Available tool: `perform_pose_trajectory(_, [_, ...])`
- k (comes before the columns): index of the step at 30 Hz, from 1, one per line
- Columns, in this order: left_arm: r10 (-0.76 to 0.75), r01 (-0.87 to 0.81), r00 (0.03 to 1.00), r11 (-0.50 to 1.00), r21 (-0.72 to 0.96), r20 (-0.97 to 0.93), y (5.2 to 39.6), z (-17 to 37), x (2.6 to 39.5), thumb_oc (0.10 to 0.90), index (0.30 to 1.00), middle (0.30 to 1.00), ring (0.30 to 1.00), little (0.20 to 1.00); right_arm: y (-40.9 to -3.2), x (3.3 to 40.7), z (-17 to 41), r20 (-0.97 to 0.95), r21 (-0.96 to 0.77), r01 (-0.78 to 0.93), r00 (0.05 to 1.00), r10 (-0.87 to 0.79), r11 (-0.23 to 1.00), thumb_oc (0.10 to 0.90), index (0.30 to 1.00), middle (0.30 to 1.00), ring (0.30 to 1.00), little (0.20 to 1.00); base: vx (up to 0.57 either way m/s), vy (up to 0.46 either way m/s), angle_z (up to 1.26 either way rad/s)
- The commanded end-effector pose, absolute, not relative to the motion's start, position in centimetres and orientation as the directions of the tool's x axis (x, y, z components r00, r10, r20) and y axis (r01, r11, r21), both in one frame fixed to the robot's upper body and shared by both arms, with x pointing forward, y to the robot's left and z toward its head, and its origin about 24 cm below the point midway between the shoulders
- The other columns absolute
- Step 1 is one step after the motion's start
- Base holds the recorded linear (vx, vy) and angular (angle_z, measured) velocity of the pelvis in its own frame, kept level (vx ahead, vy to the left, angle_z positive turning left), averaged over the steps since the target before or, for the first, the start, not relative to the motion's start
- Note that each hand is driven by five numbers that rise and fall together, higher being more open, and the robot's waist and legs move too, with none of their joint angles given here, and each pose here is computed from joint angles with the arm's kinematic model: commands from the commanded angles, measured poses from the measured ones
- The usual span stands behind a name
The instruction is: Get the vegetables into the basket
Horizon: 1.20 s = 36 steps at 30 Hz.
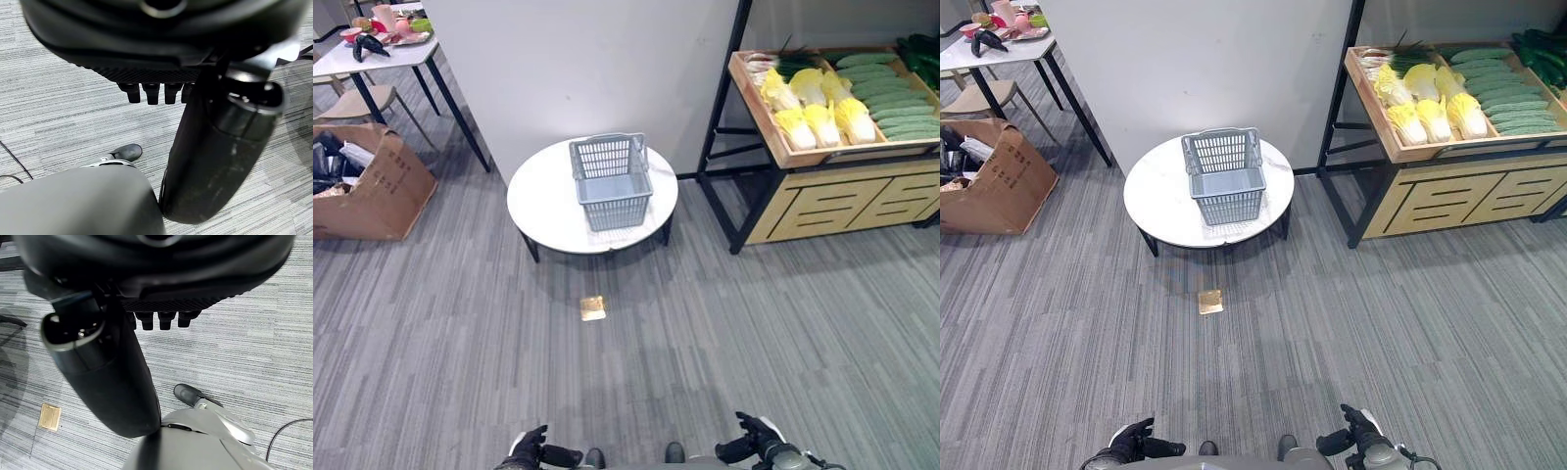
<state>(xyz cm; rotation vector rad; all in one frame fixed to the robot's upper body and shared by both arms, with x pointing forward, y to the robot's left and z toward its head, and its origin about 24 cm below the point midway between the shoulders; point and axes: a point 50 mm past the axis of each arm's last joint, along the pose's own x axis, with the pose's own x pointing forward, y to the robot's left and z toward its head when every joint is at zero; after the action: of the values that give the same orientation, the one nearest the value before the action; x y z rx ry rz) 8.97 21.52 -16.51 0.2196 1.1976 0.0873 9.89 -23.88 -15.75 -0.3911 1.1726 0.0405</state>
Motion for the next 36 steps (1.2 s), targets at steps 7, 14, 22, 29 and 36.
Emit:
perform_pose_trajectory(7, [0.234,0.000,0.325,0.969,0.248,-0.916,22.7,-16.6,7.9,0.900,1.000,1.000,1.000,1.000,-24.5,8.6,-16.0,-0.913,-0.316,-0.296,0.352,-0.205,0.901,0.900,1.000,1.000,1.000,1.000,0.00,-0.009,-0.01])
perform_pose_trajectory(14, [0.224,0.030,0.343,0.968,0.248,-0.912,22.5,-16.5,8.4,0.900,1.000,1.000,1.000,1.000,-24.8,9.3,-15.7,-0.905,-0.320,-0.274,0.373,-0.206,0.907,0.900,1.000,1.000,1.000,1.000,0.00,-0.030,-0.04])
perform_pose_trajectory(22, [0.265,0.023,0.383,0.955,0.296,-0.885,23.7,-15.9,10.0,0.900,1.000,1.000,1.000,1.000,-25.8,11.3,-14.9,-0.873,-0.366,-0.265,0.429,-0.231,0.892,0.900,1.000,1.000,1.000,1.000,-0.03,-0.085,0.00])
perform_pose_trajectory(29, [0.315,-0.090,0.412,0.948,0.306,-0.855,24.3,-15.3,11.7,0.900,1.000,1.000,1.000,1.000,-26.3,12.2,-14.4,-0.848,-0.378,-0.198,0.466,-0.252,0.905,0.900,1.000,1.000,1.000,1.000,0.02,-0.154,0.15])
perform_pose_trajectory(36, [0.266,-0.019,0.438,0.958,0.287,-0.859,23.3,-15.4,11.7,0.900,1.000,1.000,1.000,1.000,-27.1,12.4,-14.1,-0.840,-0.413,-0.215,0.465,-0.279,0.885,0.900,1.000,1.000,1.000,1.000,0.14,0.048,0.14])
